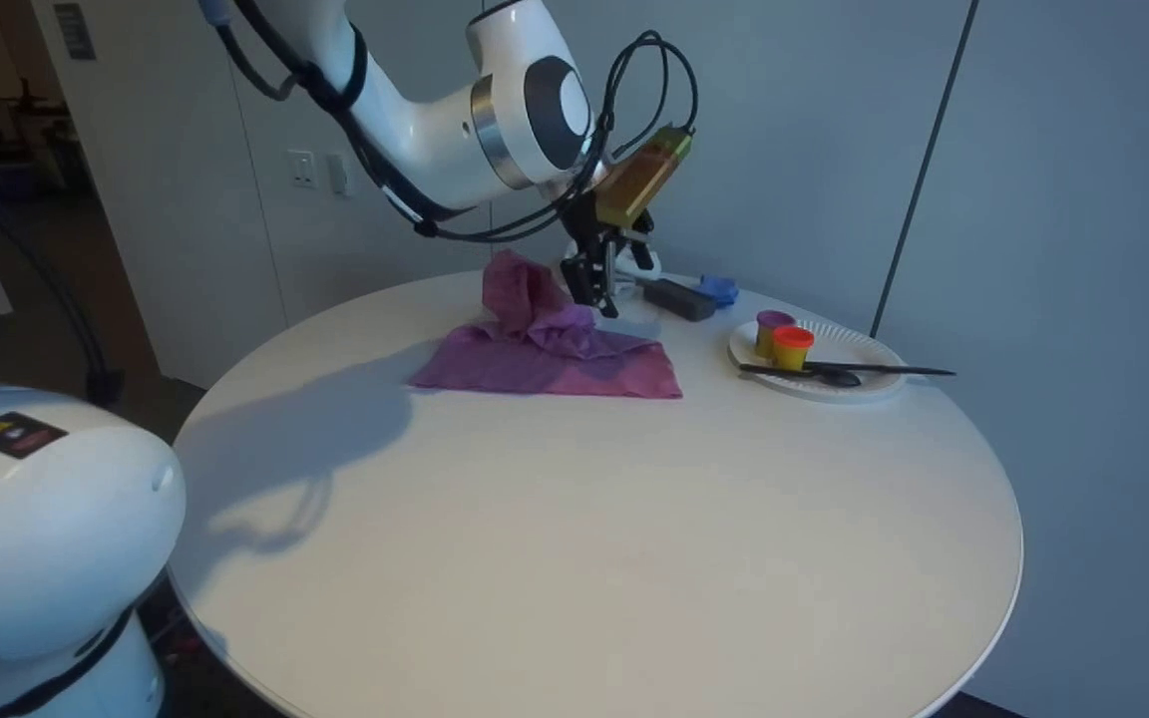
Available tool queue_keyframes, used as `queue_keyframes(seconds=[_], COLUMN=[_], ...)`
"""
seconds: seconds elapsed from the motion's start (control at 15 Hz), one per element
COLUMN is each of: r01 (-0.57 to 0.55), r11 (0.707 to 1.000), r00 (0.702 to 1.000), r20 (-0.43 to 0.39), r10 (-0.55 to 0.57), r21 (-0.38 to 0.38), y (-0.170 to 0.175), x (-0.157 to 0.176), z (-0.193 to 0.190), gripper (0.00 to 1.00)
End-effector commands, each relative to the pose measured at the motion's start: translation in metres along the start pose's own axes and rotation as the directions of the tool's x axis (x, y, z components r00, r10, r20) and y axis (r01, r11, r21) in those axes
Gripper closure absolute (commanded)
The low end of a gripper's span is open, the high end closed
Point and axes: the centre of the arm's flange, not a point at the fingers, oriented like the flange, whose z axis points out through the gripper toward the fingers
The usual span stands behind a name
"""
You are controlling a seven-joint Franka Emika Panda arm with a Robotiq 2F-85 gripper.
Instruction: Unfold the pink t-shirt.
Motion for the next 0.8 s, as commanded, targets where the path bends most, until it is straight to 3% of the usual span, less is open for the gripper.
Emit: queue_keyframes(seconds=[0.0,0.2,0.6,0.73], r01=[-0.075,-0.086,-0.155,-0.154], r11=[0.99,0.982,0.965,0.957], r00=[0.996,0.992,0.983,0.975], r20=[-0.033,-0.074,-0.062,-0.121], r10=[0.08,0.099,0.172,0.188], r21=[0.118,0.166,0.211,0.246], y=[-0.009,-0.011,-0.006,-0.004], x=[0.012,0.026,0.027,0.027], z=[-0.04,-0.044,-0.004,0.007], gripper=[0.0,0.0,0.0,0.0])
